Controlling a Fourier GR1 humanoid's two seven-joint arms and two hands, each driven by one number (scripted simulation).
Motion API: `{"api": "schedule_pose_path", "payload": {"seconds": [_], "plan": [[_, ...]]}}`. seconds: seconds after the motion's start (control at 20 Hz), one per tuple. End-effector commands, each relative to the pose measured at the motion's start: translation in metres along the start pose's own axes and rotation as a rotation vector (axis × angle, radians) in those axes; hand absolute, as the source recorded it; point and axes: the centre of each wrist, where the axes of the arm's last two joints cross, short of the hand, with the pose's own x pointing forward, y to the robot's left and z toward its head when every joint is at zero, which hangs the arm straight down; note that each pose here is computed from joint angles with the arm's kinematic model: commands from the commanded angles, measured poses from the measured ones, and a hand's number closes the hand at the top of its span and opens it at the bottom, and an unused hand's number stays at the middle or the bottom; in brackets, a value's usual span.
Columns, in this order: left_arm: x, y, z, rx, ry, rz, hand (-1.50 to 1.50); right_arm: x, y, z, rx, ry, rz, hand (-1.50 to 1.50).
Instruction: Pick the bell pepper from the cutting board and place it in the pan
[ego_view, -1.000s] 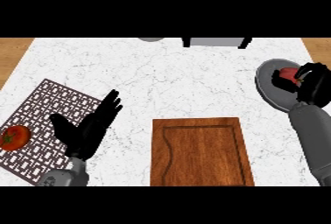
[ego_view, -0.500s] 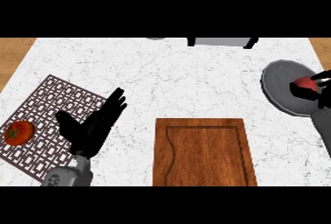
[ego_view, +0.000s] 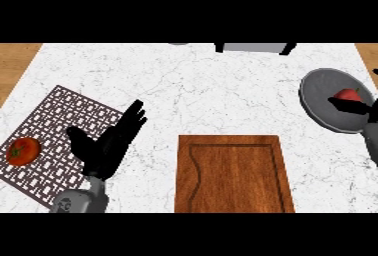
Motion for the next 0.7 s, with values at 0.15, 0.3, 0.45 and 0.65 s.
{"api": "schedule_pose_path", "payload": {"seconds": [0.15, 0.3, 0.45, 0.65], "plan": [[0.004, 0.013, 0.011, 0.006, -0.014, -0.002, 0.0, -0.009, -0.01, -0.004, -0.053, 0.016, -0.341, -1.5], [-0.007, 0.019, 0.01, 0.018, 0.012, 0.011, 0.0, -0.029, -0.026, -0.009, 0.007, 0.04, -0.472, -1.5], [-0.011, 0.008, 0.013, 0.03, 0.014, 0.002, 0.0, -0.056, -0.049, -0.014, 0.077, 0.051, -0.521, -1.5], [-0.018, 0.015, 0.02, 0.03, 0.02, -0.011, 0.0, -0.097, -0.053, 0.007, 0.179, 0.023, -0.549, -1.5]]}}
